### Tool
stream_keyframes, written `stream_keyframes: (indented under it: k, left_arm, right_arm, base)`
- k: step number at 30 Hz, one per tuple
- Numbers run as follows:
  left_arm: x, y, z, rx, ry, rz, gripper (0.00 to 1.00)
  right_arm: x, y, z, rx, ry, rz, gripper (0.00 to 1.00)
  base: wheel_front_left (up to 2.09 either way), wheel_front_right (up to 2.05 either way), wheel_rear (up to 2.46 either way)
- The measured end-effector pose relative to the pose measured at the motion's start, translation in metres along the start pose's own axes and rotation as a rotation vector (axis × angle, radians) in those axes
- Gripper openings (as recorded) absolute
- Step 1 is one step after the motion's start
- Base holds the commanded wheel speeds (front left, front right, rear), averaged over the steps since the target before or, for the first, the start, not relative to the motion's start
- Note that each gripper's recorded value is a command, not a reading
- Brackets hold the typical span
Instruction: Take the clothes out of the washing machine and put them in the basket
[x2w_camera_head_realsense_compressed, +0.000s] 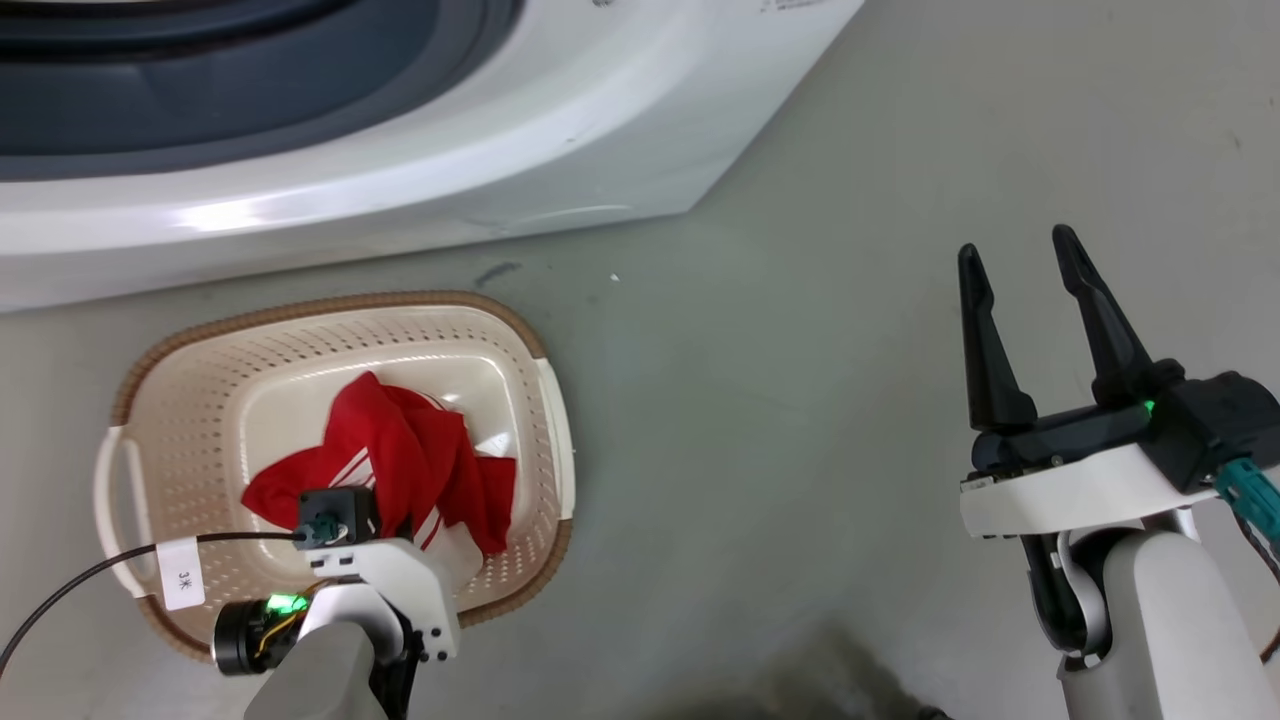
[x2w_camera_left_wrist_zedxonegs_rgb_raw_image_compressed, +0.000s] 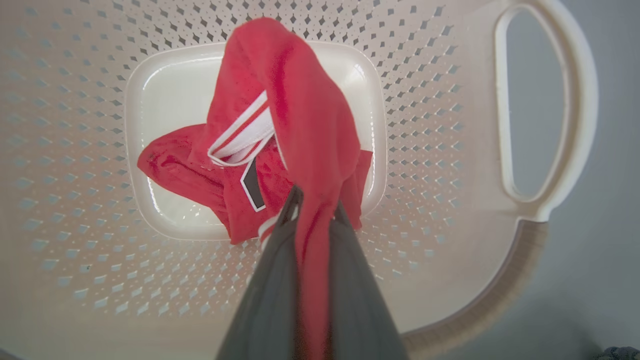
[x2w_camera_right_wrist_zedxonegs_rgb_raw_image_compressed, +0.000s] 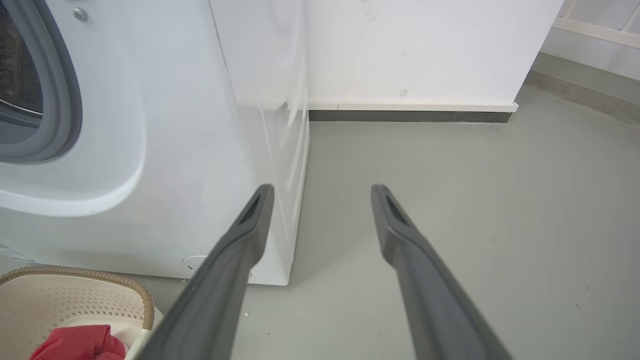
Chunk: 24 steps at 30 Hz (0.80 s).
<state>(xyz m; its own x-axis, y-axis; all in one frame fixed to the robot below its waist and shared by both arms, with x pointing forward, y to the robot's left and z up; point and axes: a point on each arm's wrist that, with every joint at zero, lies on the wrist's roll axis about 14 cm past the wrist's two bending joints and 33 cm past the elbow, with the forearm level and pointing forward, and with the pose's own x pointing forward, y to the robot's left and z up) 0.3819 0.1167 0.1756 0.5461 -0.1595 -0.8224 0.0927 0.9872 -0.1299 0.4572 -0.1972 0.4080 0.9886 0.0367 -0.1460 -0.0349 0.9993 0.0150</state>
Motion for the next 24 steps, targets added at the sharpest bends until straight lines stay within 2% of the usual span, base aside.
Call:
stream_keyframes:
  k: [4,10,11,12,13,14,15,23,24]
  left_arm:
    - [0.007,-0.002,-0.029,-0.005,0.095,-0.006,0.00]
    - [0.011,-0.008,-0.045,-0.021,0.168,-0.012,0.00]
    - [0.011,-0.008,-0.047,-0.020,0.176,-0.013,0.04]
    - [0.010,-0.008,-0.048,-0.023,0.180,-0.012,0.13]
    - [0.009,-0.007,-0.048,-0.026,0.189,-0.010,0.40]
    - [0.008,-0.007,-0.047,-0.029,0.194,-0.011,0.92]
    - [0.006,-0.008,-0.046,-0.032,0.193,-0.012,1.00]
    - [-0.017,-0.006,-0.030,-0.063,0.120,0.003,1.00]
    - [-0.026,-0.005,-0.023,-0.091,0.083,0.011,1.00]
  right_arm:
    - [0.002,-0.003,-0.012,-0.006,0.024,-0.006,1.00]
    - [0.003,-0.008,-0.021,-0.009,0.043,-0.018,1.00]
    - [0.003,-0.008,-0.022,-0.008,0.045,-0.018,1.00]
    - [0.003,-0.008,-0.022,-0.007,0.045,-0.018,1.00]
    - [0.003,-0.008,-0.022,-0.006,0.043,-0.017,1.00]
    - [0.003,-0.007,-0.021,-0.006,0.041,-0.016,1.00]
    - [0.003,-0.007,-0.019,-0.007,0.036,-0.015,1.00]
    - [-0.004,-0.004,0.008,-0.007,-0.024,-0.009,1.00]
    - [-0.010,-0.004,0.016,-0.004,-0.042,-0.013,1.00]
  base:
    - [0.00,0.00,0.00]
    - [0.00,0.00,0.00]
    - [0.00,0.00,0.00]
    - [0.00,0.00,0.00]
    - [0.00,0.00,0.00]
    - [0.00,0.00,0.00]
    - [0.00,0.00,0.00]
    - [0.00,0.00,0.00]
    - [0.00,0.00,0.00]
